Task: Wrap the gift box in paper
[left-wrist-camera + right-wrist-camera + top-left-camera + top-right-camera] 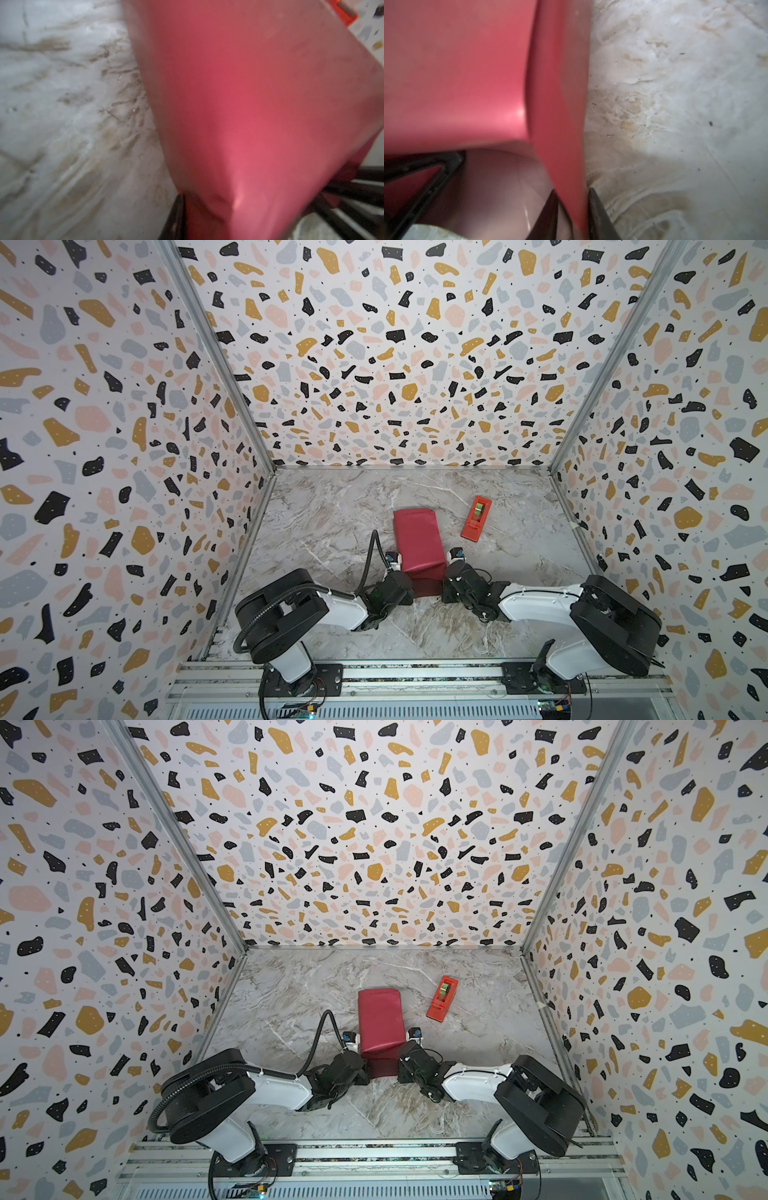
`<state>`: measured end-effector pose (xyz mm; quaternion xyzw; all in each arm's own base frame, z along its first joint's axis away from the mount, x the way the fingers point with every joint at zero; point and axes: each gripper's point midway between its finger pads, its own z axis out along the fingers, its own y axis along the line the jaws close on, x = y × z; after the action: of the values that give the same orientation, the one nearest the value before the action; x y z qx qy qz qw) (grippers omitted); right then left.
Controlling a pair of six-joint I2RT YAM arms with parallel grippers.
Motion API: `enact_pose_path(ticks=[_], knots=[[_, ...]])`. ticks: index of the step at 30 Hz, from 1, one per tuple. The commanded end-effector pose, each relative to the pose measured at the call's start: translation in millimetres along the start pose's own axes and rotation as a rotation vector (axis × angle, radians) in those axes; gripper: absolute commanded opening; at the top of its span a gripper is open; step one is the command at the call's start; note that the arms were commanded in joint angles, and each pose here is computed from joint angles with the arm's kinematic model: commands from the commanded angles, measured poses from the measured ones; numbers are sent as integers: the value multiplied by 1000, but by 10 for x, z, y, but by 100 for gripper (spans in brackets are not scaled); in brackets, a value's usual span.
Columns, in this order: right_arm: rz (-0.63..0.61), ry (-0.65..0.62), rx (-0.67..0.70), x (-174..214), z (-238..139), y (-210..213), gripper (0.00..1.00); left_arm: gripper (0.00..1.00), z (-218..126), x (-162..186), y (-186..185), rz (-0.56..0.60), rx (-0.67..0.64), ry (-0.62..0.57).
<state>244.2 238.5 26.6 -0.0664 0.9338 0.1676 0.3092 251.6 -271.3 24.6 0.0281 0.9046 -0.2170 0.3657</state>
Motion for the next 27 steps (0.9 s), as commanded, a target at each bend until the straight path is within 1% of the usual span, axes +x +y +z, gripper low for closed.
enact_pose_path(ticks=[1, 4, 7, 9, 11, 13, 14, 16, 18, 20, 21, 22, 23, 24, 26, 27], knots=[[-17, 26, 2, 34, -90, -46, 35, 38, -148, -55, -33, -5, 30, -13], [-23, 31, -18, 62, -158, -64, 43, 52, -348, -83, 1, -23, 56, -27], [-35, 39, -41, 86, -230, -66, 50, 57, -572, -167, 33, -29, 73, -52], [-46, 37, -63, 83, -291, -45, 53, 61, -737, -329, 26, -12, 71, -99], [-54, 26, -80, 55, -366, -22, 57, 68, -916, -562, 1, 41, 60, -167], [-59, 0, -91, -18, -452, -10, 59, 85, -1087, -843, -66, 136, 45, -247], [-61, -17, -96, -60, -489, -4, 60, 88, -1142, -950, -116, 196, 45, -272], [-62, -63, -108, -175, -564, 6, 64, 93, -1213, -1152, -311, 352, 90, -307], [-50, -82, -119, -251, -579, -9, 66, 95, -1199, -1297, -454, 478, 115, -327], [-38, -81, -131, -289, -550, -31, 67, 97, -1122, -1313, -573, 651, 127, -323], [-38, -76, -136, -301, -529, -39, 68, 99, -1064, -1302, -602, 744, 119, -316], [-43, -70, -133, -301, -499, -49, 68, 100, -1004, -1316, -591, 819, 90, -312], [-48, -69, -133, -306, -481, -49, 68, 100, -965, -1375, -571, 856, 59, -319], [-56, -67, -139, -303, -455, -37, 68, 100, -913, -1466, -543, 870, 42, -327], [-60, -68, -155, -309, -424, -2, 69, 100, -801, -1671, -491, 842, 35, -328], [-58, -71, -161, -311, -407, 8, 69, 98, -728, -1773, -460, 812, 37, -325]])
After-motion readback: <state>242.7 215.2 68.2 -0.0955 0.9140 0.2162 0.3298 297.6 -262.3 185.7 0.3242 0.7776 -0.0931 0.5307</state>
